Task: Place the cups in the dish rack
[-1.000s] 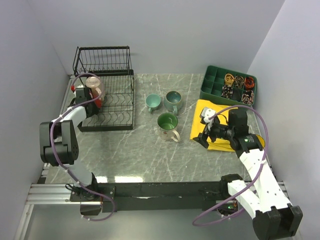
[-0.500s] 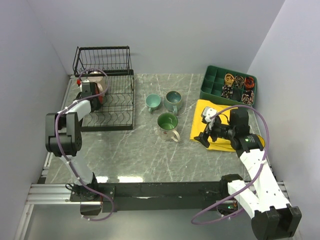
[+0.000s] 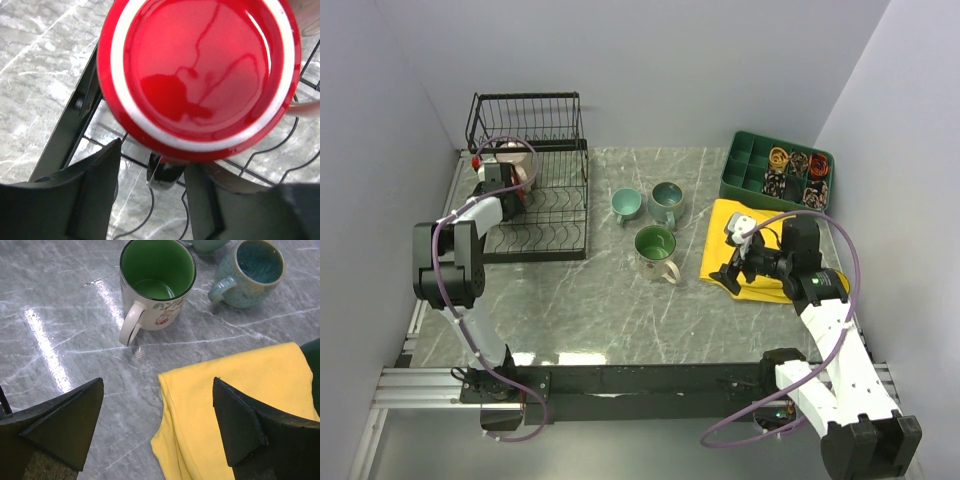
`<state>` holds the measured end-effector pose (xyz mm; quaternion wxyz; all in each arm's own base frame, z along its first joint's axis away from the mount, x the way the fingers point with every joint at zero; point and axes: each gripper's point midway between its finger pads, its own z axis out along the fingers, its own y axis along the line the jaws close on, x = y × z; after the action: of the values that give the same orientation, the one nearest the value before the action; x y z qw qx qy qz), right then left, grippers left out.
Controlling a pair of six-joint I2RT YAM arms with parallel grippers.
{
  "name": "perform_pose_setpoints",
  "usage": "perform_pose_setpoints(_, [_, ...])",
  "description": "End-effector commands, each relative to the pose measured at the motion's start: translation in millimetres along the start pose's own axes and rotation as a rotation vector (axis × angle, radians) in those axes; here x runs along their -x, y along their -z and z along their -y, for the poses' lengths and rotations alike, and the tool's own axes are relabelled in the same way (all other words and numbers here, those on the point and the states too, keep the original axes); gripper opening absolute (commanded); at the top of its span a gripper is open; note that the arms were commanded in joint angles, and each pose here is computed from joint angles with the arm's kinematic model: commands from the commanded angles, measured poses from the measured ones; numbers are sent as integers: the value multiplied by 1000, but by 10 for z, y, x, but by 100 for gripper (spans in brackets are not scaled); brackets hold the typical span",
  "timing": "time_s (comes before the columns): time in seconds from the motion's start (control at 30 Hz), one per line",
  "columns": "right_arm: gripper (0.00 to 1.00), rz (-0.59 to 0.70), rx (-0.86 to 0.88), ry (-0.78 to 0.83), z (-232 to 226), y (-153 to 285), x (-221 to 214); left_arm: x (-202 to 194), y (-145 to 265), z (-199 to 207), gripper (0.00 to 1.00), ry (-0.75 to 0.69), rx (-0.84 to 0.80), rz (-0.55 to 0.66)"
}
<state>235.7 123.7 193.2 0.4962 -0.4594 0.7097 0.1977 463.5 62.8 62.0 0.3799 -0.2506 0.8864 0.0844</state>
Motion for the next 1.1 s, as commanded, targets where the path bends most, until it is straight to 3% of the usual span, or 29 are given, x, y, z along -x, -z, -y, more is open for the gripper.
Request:
perform_pose_setpoints(0.0, [95, 27, -10, 22, 13, 35, 56, 417, 322, 45, 60, 34, -43, 100])
perform_pose_setpoints(0.17, [95, 27, -18, 28, 28, 51, 58, 466, 631, 44, 73, 72, -99, 138])
perform_pose_setpoints(0.33, [95, 28, -35, 32, 51, 81, 52, 299, 786, 10, 74, 66, -134, 109])
perform_pose_setpoints(0.67, [96, 35, -40, 12, 74, 99, 47, 255, 1471, -76, 80, 70, -260, 191])
perform_pose_setpoints(0.8, [96, 62, 54, -55, -18, 48, 136, 169, 1854, -67, 90, 75, -367, 227])
perform_pose_setpoints(0.87, [96, 37, 120, -80, -93, 85, 238, 174, 2103, -79, 99, 98, -423, 268])
perform_pose_setpoints(1.07, [94, -172, 225, -210, -145, -38, 473, -46, 2573, -43, 96, 161, -595, 301])
